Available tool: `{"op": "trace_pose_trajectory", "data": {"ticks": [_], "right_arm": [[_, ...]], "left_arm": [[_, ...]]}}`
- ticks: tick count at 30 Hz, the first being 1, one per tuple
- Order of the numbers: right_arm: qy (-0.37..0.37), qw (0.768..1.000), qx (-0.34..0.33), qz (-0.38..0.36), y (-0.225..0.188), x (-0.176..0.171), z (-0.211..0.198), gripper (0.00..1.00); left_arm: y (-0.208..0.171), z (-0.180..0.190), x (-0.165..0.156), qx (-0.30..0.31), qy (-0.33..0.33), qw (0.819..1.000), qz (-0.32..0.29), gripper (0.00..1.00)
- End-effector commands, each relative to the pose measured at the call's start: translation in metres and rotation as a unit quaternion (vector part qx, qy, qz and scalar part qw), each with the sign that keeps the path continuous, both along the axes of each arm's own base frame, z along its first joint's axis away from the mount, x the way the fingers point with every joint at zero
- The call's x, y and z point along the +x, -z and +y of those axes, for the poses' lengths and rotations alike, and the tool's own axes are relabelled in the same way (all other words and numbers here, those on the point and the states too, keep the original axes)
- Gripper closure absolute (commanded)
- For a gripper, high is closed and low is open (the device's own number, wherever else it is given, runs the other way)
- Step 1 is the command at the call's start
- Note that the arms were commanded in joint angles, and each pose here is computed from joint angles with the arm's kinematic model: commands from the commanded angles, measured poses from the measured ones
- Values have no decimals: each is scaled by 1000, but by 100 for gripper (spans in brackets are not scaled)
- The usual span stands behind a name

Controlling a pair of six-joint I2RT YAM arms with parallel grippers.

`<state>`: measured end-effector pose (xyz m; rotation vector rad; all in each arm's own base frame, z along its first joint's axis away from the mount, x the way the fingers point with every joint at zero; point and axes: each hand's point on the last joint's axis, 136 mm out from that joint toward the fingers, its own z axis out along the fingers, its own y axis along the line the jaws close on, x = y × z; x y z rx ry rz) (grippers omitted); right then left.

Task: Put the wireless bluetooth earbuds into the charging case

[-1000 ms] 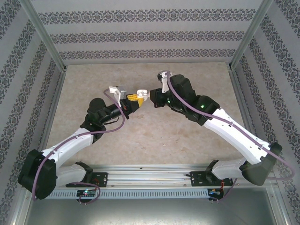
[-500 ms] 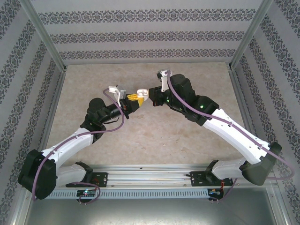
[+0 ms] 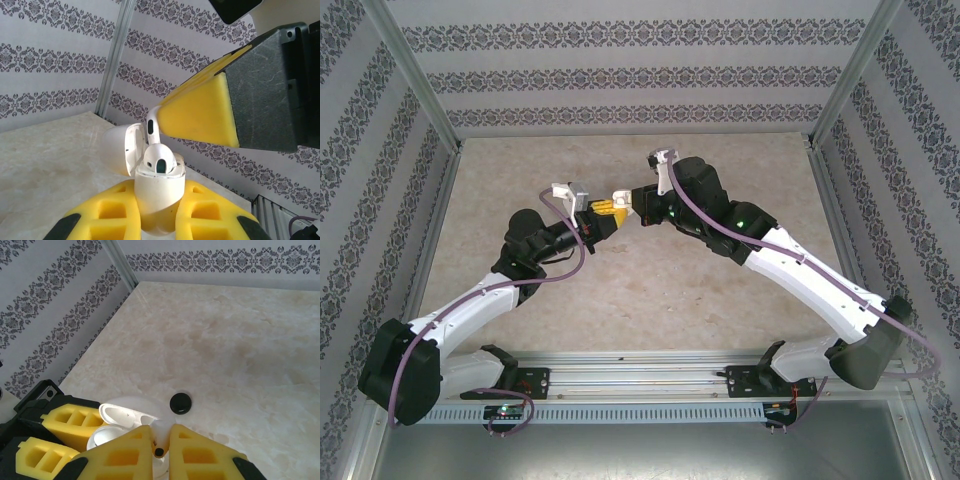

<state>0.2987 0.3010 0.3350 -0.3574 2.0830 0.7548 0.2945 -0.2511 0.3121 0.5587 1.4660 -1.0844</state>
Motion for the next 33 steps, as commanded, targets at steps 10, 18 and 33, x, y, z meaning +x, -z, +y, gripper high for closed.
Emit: {"op": "trace_pose_trajectory", "data": {"ticks": [10,18,33], "right_arm": [[-14,1000,18,2,-8,-11,4,89],[-18,1000,24,2,-11,-9,9,89],[-23,999,27,30,7,-19,8,89]], "left_arm": [[-23,1,0,-22,5,999,-30,100],[-22,0,0,-24,7,999,-28,100],[-24,1,3,-28,0,999,-29,100]]}}
